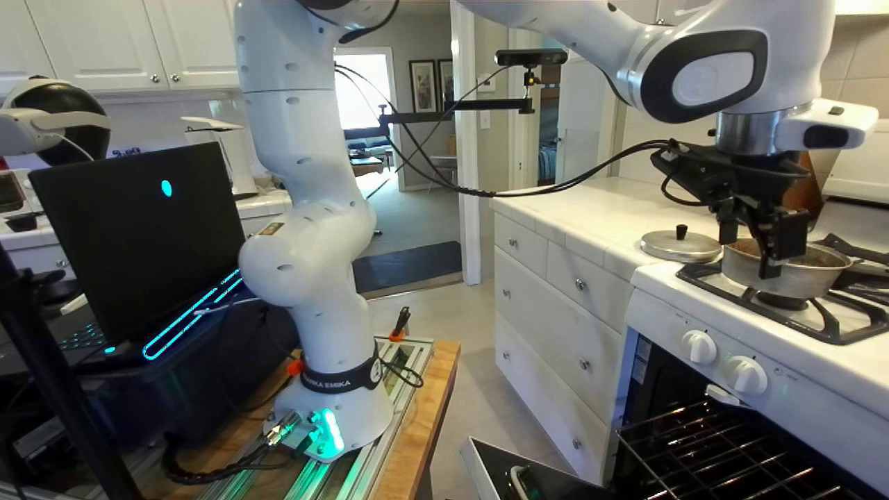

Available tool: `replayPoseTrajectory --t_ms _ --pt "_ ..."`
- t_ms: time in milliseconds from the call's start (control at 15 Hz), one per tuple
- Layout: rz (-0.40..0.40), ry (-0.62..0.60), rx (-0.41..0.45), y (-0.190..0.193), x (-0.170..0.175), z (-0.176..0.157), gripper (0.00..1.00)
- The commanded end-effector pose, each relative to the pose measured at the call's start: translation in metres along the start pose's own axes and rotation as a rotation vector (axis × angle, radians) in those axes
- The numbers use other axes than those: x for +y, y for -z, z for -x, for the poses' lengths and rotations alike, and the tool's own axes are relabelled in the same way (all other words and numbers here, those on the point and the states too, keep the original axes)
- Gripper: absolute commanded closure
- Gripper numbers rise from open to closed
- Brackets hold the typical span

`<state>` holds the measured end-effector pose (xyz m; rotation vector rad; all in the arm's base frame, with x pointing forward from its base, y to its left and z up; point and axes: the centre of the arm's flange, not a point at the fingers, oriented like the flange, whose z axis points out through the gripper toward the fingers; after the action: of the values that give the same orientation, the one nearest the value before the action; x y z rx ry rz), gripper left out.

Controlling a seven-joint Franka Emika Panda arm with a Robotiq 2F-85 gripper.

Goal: Remove the silver pan from the oven and put it on the bottom left stove plate

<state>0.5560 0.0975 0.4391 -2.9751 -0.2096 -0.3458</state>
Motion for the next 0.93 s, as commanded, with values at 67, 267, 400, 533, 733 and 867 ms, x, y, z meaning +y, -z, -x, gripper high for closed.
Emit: replayPoseTrajectory --t_ms 67,267,400,533,733,867 --pt "0.063 0.077 0.010 0.011 -0.006 0.037 0.00" --pt "0.074 0.104 0.017 0.014 -0.008 0.048 0.00" --pt "0.070 0.120 0.023 0.015 -0.008 0.053 0.00" --pt "0.069 0.139 0.023 0.017 -0.008 0.056 0.00" --pt "0.070 0.166 0.025 0.015 -0.005 0.060 0.00" --pt "0.057 0.138 0.007 0.012 -0.007 0.048 0.00"
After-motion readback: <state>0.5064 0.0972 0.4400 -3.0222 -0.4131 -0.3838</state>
